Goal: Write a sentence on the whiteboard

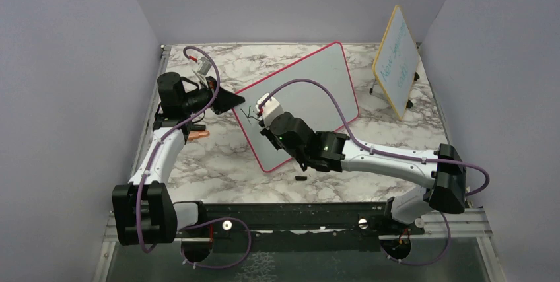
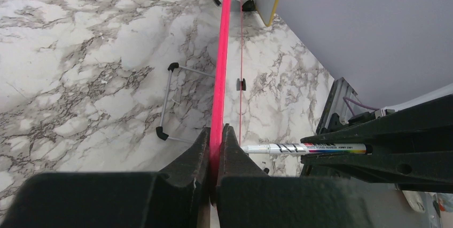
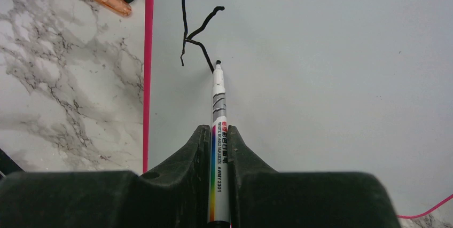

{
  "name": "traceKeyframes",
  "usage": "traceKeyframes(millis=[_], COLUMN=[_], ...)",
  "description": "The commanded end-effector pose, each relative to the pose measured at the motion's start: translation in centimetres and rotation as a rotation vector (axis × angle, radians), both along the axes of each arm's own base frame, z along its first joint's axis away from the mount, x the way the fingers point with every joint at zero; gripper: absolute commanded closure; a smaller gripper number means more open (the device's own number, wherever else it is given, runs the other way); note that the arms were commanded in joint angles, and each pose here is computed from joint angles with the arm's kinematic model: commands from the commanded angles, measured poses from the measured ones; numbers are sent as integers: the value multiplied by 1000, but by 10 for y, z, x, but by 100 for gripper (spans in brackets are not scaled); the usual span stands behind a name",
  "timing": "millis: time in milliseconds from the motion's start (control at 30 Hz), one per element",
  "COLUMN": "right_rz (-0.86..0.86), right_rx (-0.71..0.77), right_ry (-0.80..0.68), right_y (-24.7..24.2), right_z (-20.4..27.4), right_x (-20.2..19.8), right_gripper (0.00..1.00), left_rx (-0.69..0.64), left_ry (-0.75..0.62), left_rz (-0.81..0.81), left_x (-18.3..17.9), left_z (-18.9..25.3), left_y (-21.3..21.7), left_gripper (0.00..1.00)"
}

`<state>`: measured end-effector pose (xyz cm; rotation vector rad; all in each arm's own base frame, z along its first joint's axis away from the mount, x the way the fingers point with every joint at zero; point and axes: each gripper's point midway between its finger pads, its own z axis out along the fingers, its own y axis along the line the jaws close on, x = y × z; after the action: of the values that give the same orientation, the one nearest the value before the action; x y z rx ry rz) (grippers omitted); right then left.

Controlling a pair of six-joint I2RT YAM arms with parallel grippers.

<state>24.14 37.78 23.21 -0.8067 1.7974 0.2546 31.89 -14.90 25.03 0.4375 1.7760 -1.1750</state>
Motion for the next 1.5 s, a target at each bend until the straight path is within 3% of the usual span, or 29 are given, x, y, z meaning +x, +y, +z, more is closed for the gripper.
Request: traceKeyframes(millis=[0, 800, 1467], right_rz=[-61, -125, -77], right_rx=[0, 16, 83], right_ry=[-4, -41, -67], right_y=[-7, -18, -4], right_z=[2, 16, 33], right_x=[11, 21, 21], right_gripper=[100, 100, 100], left_rx=[44, 44, 42], left_ry=[5, 5, 13], left_rz=[2, 2, -2], left_x=[3, 3, 3], left_z=[-16, -16, -18], left_y=[-1, -1, -1], left_gripper=[100, 100, 100])
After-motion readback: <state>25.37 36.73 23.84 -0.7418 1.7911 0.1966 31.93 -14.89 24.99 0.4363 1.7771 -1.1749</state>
